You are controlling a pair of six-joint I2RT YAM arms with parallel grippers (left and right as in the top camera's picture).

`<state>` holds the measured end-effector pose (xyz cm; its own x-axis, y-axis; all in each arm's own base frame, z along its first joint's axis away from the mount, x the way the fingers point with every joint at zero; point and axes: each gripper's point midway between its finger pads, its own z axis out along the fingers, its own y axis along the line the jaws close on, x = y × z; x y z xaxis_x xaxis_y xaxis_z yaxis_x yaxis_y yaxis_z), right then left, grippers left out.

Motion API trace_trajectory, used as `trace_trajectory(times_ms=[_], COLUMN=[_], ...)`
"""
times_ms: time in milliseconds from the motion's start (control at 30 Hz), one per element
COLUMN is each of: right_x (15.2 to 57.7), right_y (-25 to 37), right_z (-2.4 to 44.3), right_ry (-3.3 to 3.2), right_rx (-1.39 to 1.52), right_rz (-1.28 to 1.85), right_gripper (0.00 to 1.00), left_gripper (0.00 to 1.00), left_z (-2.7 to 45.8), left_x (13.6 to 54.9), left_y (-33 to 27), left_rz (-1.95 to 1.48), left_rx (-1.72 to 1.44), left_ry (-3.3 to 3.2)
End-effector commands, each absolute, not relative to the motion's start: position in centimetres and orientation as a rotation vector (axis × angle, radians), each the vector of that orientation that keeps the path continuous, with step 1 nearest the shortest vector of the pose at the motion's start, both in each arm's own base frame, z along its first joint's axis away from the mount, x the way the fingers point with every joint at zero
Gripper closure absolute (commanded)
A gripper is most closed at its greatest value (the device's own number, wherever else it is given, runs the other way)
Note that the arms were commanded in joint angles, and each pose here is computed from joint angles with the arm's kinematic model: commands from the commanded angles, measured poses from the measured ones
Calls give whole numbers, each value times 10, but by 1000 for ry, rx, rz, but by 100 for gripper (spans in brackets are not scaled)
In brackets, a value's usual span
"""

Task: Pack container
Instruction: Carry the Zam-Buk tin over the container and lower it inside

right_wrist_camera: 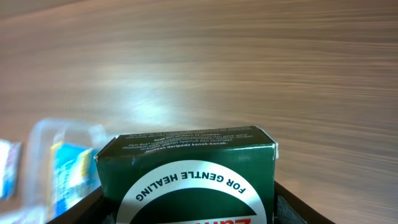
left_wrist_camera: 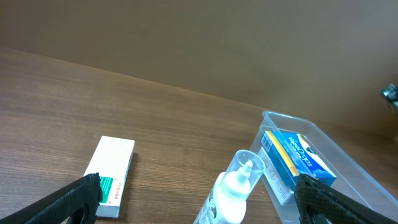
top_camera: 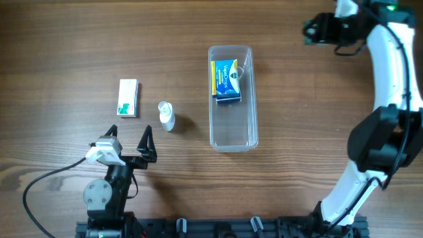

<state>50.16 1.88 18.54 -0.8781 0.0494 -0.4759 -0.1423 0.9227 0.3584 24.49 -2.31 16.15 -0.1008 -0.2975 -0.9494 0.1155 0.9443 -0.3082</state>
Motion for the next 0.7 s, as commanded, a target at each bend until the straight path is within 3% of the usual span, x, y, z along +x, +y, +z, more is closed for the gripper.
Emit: trace_trajectory(times_ms=[0,400,667], right_x=[480,432,442], right_y=[85,192,207], right_z=[215,188,177], right_ry=[2566,2728,2706], right_rx=[-235,-343,-235], right_rz=[616,258,168], right_gripper=[44,43,44], left_gripper=[0,0,0], left_z=[160,160,160], left_x=[245,245,245], left_y=[-23,-23,-23], left_rz=[-334,-334,-334], left_rx=[-120,-120,-120], left_ry=[1637,1637,1637])
